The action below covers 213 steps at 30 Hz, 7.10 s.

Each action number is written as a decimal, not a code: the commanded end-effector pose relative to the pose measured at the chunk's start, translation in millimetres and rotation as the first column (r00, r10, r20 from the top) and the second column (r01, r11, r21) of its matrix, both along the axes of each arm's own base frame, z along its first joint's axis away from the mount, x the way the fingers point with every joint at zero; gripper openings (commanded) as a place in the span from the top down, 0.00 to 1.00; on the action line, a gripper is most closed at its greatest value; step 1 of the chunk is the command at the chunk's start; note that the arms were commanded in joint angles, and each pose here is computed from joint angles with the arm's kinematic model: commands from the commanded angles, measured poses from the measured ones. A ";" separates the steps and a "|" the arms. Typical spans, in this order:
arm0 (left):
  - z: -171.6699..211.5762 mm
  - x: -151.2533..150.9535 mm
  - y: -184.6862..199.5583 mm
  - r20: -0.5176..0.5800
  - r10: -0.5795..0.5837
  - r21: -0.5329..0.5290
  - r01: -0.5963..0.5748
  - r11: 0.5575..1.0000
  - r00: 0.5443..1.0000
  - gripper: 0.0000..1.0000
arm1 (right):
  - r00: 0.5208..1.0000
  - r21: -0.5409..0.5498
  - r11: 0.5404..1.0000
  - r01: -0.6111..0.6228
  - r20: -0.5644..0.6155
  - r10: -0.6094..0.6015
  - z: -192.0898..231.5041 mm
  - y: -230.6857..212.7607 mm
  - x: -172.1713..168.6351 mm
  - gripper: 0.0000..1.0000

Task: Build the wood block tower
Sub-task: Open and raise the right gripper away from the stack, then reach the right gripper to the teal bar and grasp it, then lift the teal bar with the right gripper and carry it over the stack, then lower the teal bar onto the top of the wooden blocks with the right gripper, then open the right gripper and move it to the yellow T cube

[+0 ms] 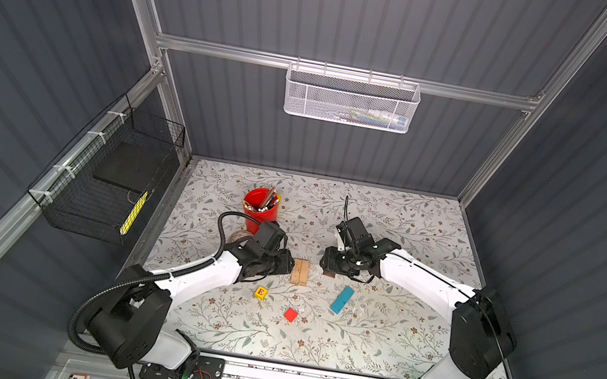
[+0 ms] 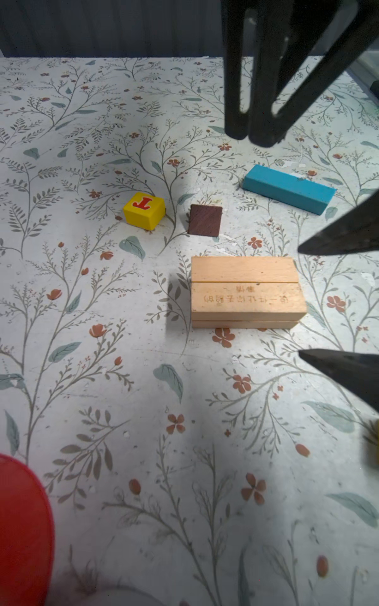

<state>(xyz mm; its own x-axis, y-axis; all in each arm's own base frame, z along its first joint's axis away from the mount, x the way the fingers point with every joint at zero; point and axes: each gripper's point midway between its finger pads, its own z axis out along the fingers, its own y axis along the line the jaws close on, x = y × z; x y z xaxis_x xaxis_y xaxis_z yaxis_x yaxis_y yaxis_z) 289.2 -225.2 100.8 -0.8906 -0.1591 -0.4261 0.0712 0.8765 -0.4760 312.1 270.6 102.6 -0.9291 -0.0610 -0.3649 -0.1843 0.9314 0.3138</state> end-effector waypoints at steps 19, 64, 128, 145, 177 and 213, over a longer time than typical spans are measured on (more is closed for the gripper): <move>30.1 -6.6 35.8 0.076 0.027 0.137 -0.037 0.990 0.997 0.42 | 0.982 -0.305 0.936 -0.177 0.010 0.190 -29.7 -27.6 43.2 0.30; 35.8 -13.7 50.6 0.086 0.057 0.172 -0.072 0.983 0.995 0.38 | 0.959 -0.313 0.946 0.087 -0.232 -0.165 -91.7 -59.7 -78.6 0.62; 37.9 -56.0 127.8 0.114 0.286 0.302 -0.307 0.902 0.951 0.35 | 0.967 -0.282 0.946 0.158 -0.150 -0.206 -41.8 83.1 -9.2 0.71; 35.5 -55.2 126.5 0.108 0.281 0.306 -0.301 0.903 0.954 0.35 | 0.964 -0.290 0.946 0.144 -0.175 -0.200 -53.5 86.6 -11.1 0.65; 36.6 -53.4 123.3 0.109 0.278 0.292 -0.298 0.909 0.954 0.35 | 0.975 -0.295 0.948 0.116 -0.147 -0.166 -48.3 87.0 -2.0 0.67; 34.9 -51.6 118.4 0.095 0.267 0.288 -0.283 0.915 0.959 0.35 | 0.982 -0.249 0.960 0.130 -0.098 -0.159 -22.2 83.4 2.6 0.53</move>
